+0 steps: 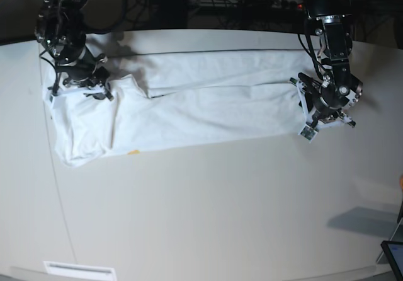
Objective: Fold the T-shirt properly
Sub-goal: 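Grasp the shirt end with the right gripper and tug it outward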
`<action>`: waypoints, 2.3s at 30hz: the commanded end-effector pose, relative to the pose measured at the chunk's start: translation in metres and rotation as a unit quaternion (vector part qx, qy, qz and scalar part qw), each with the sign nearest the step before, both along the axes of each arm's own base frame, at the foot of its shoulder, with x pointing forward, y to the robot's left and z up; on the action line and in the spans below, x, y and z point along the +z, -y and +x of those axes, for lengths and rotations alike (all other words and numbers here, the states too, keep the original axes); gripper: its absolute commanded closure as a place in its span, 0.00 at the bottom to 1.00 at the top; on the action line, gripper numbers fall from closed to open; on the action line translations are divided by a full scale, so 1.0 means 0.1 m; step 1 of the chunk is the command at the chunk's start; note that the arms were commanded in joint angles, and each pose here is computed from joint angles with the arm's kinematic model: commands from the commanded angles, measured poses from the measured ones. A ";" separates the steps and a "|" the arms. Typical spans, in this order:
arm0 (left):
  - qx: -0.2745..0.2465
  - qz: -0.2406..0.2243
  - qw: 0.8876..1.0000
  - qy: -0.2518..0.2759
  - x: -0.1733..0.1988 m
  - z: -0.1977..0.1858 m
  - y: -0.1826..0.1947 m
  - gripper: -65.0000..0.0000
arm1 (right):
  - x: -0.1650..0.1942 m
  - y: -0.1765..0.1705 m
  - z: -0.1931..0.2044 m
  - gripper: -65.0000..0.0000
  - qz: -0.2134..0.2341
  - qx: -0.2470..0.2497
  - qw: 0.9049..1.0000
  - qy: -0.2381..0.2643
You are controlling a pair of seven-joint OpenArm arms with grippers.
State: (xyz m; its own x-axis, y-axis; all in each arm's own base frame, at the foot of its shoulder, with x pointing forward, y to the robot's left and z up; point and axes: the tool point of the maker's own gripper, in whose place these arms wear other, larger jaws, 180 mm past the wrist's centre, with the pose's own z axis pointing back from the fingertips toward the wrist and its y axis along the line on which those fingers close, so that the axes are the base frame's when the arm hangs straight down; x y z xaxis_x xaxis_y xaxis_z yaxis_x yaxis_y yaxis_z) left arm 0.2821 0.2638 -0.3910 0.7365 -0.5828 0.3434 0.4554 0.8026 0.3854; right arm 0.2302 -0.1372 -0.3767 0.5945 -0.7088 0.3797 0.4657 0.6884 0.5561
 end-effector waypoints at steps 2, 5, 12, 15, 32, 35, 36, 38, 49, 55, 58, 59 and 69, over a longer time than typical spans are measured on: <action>-0.004 0.007 1.000 0.016 0.10 0.08 -0.04 0.78 | 0.06 0.08 0.00 0.97 -0.015 -0.012 1.000 0.017; -0.005 0.006 1.000 0.015 0.10 0.08 -0.03 0.78 | 0.02 0.15 -0.07 0.97 -0.026 -0.030 0.999 0.016; -0.005 0.007 1.000 0.015 0.11 0.08 -0.04 0.78 | -0.01 0.18 -0.12 0.97 -0.016 -0.053 0.998 0.002; -0.004 0.007 1.000 0.012 0.09 0.08 -0.04 0.78 | -0.03 0.11 -0.17 0.97 0.013 -0.055 0.998 -0.003; 0.000 0.002 1.000 -0.004 -0.02 0.03 -0.06 0.78 | -0.04 0.27 -0.25 1.00 -0.002 -0.114 0.993 -0.011; 0.000 0.002 1.000 -0.004 -0.02 0.03 -0.06 0.78 | -0.02 0.23 -0.22 1.00 0.013 -0.113 0.993 -0.008; 0.000 0.002 1.000 -0.004 -0.02 0.03 -0.06 0.78 | -0.01 0.22 -0.21 1.00 0.016 -0.113 0.993 -0.006; 0.000 0.002 1.000 -0.004 -0.02 0.03 -0.06 0.78 | 0.00 0.22 -0.20 1.00 0.017 -0.112 0.994 -0.004; 0.001 0.002 1.000 -0.004 -0.02 0.03 -0.06 0.78 | 0.03 0.50 -0.25 1.00 -0.032 -0.161 0.986 0.021; 0.001 0.002 1.000 -0.004 -0.02 0.03 -0.06 0.78 | 0.01 0.66 -0.32 1.00 -0.042 -0.187 0.981 0.010; 0.001 0.002 1.000 -0.004 -0.02 0.03 -0.06 0.78 | 0.00 0.66 -0.36 1.00 -0.044 -0.192 0.980 0.008; 0.001 0.002 1.000 -0.004 -0.02 0.03 -0.06 0.78 | -0.01 0.67 -0.38 1.00 -0.045 -0.192 0.980 0.006; 0.001 0.002 1.000 -0.004 -0.02 0.03 -0.06 0.78 | -0.05 0.59 -0.40 0.99 -0.032 -0.181 0.983 -0.008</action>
